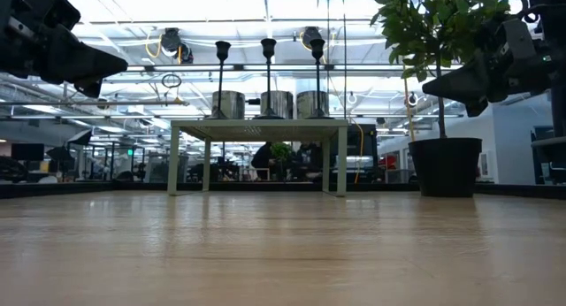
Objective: Pick & Place candle stick holders
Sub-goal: Return to Home Position
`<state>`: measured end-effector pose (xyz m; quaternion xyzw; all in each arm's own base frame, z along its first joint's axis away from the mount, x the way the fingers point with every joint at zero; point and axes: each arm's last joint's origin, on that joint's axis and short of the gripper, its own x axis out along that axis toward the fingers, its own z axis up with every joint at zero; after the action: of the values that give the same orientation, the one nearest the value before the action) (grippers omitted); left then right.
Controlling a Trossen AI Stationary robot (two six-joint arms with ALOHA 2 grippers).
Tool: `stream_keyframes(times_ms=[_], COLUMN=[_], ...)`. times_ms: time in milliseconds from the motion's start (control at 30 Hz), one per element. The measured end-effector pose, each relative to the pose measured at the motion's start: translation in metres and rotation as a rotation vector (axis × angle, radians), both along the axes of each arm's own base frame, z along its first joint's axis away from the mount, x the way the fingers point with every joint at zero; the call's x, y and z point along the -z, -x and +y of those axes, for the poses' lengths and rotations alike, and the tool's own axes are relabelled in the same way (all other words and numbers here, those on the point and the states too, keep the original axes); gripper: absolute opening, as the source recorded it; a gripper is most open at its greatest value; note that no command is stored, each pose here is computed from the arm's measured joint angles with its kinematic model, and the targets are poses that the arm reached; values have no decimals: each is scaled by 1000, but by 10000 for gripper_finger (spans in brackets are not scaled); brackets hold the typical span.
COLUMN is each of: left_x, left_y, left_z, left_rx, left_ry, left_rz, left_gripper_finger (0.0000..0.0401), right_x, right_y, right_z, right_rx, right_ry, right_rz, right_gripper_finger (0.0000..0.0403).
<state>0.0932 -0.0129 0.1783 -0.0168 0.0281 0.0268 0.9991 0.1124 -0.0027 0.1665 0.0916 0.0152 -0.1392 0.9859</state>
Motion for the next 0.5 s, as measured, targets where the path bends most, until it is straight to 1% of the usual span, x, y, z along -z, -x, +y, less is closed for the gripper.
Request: stream_keyframes(times_ms=[500], left_x=[0], left_y=[0], left_z=[0], left_rx=[1], left_ry=[-19], left_rz=[1], left_gripper_finger=[26], right_x=[-2], right_y=[1], right_z=[0], right_rx=[0], right_ry=[9], right_rz=[-15], right_gripper_finger=[4])
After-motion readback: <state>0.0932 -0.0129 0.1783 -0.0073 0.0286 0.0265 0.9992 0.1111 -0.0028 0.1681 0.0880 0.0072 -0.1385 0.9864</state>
